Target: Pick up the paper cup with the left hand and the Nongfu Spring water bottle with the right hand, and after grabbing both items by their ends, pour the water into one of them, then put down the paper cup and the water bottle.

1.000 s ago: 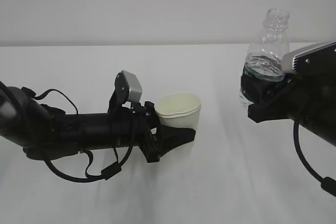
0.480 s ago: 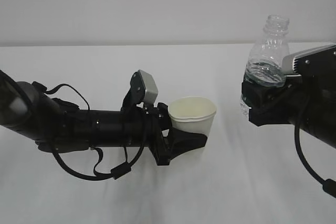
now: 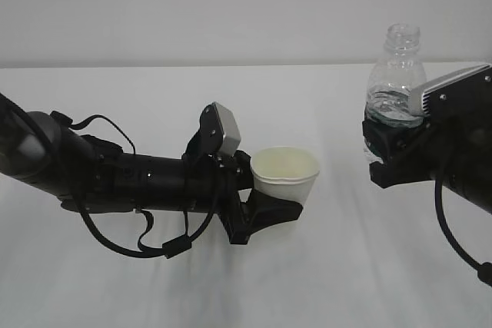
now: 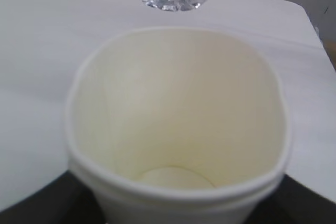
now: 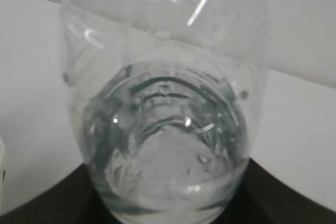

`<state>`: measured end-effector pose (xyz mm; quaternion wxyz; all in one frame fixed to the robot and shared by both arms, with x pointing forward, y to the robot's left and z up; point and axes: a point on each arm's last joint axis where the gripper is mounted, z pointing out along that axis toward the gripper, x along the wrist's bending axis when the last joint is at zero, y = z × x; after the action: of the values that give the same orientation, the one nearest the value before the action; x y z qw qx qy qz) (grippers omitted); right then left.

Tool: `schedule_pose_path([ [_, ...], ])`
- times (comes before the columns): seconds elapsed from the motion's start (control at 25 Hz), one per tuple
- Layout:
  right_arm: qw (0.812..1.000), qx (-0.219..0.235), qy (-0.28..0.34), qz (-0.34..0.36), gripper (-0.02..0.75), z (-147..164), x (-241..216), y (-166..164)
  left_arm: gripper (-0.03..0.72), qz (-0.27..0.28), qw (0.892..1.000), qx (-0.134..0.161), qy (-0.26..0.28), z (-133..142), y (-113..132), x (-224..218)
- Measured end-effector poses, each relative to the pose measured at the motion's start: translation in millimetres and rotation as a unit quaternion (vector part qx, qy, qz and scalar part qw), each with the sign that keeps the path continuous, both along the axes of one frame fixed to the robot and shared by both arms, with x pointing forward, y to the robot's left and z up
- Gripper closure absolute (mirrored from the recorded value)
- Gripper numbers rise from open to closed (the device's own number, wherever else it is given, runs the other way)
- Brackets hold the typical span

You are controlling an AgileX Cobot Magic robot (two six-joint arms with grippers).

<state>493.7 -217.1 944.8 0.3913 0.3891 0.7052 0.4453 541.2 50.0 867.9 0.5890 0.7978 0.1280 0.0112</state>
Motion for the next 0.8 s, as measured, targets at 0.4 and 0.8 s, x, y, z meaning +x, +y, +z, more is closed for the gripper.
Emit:
schedule_pose_path([
  [0.4,0.992,-0.125,-0.014,-0.002,0.345,-4,1,-8,0.223,-0.023,1.0,-0.015,0.0,3,-11,-10],
  [0.8,0.978,-0.205,-0.038,0.026,0.345,-4,1,-8,0.224,-0.02,1.0,-0.005,-0.006,4,-24,-12],
])
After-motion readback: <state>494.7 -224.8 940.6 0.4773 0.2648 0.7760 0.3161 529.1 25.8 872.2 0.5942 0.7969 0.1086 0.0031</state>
